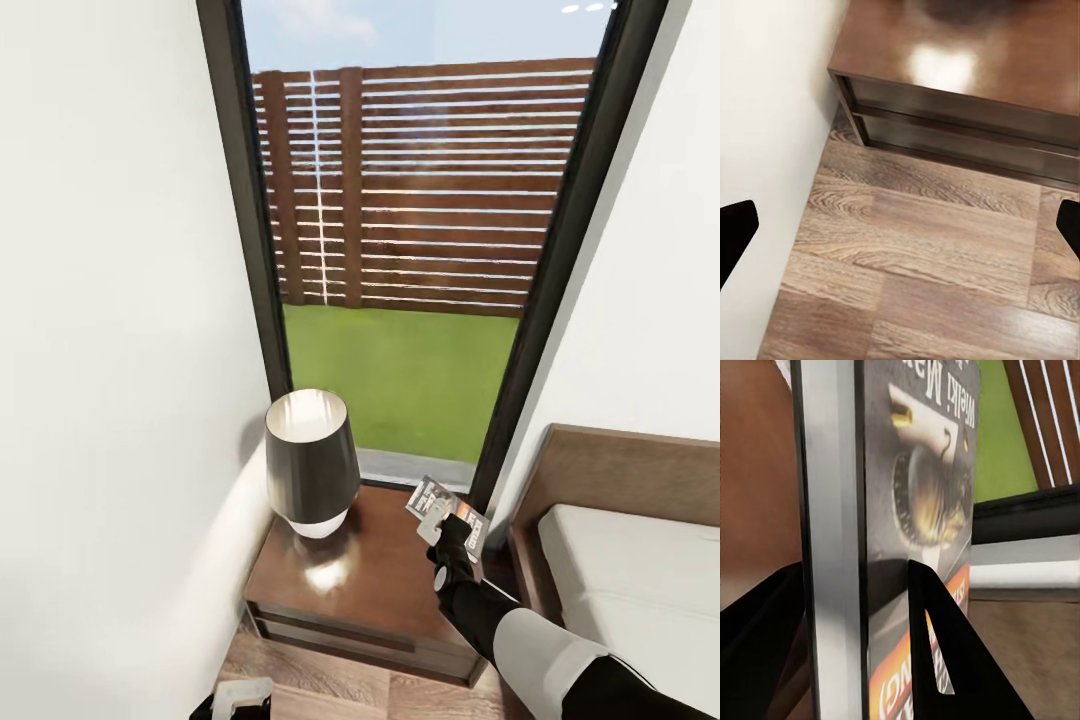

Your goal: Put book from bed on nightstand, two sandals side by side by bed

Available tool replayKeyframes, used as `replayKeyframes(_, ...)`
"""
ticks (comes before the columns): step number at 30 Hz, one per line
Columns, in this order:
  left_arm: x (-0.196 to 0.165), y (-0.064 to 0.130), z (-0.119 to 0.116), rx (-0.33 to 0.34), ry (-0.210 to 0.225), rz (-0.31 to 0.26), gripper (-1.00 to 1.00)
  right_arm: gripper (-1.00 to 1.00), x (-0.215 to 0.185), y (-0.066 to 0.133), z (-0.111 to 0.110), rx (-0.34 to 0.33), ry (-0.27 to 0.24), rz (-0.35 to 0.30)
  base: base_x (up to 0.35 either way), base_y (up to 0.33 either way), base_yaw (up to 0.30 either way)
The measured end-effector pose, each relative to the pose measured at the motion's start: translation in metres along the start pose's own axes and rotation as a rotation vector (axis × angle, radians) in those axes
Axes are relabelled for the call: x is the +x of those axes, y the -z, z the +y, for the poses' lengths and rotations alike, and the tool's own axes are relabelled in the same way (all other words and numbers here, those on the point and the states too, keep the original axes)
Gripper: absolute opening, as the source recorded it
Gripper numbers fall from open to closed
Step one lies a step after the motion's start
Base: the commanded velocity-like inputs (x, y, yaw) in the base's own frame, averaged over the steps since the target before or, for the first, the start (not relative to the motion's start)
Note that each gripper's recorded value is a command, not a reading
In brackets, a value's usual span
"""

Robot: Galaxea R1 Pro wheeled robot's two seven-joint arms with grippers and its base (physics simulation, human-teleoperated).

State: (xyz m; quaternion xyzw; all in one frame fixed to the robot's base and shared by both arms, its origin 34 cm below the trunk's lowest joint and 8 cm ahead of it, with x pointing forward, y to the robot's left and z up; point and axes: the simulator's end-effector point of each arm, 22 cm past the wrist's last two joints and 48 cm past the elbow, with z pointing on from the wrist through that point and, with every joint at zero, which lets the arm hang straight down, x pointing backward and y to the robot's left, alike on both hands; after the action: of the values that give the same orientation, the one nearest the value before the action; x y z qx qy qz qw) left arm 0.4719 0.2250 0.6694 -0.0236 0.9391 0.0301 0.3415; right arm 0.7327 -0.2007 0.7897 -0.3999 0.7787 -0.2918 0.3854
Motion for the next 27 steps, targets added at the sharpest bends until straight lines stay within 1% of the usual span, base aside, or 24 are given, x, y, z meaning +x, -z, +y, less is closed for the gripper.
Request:
replayKeyframes(10, 0.005, -0.01, -0.004, 0.007, -0.01, -0.002, 1.0, -1.0, 0.003, -0.008, 0.008, -0.001, -0.001, -0.002, 0.001, 0.0, 0.0)
replayKeyframes(21, 0.011, -0.021, -0.005, 0.007, -0.01, -0.002, 1.0, -1.0, 0.005, -0.017, 0.016, 0.0, -0.003, -0.006, 0.0, 0.0, 0.0)
replayKeyframes(22, 0.012, -0.022, -0.005, 0.007, -0.01, -0.002, 1.0, -1.0, 0.0, -0.017, 0.017, -0.001, -0.008, -0.031, 0.0, 0.0, 0.0)
replayKeyframes(27, 0.016, -0.027, -0.005, 0.007, -0.01, -0.002, 1.0, -1.0, 0.0, -0.021, 0.022, -0.001, -0.017, -0.044, 0.0, 0.0, 0.0)
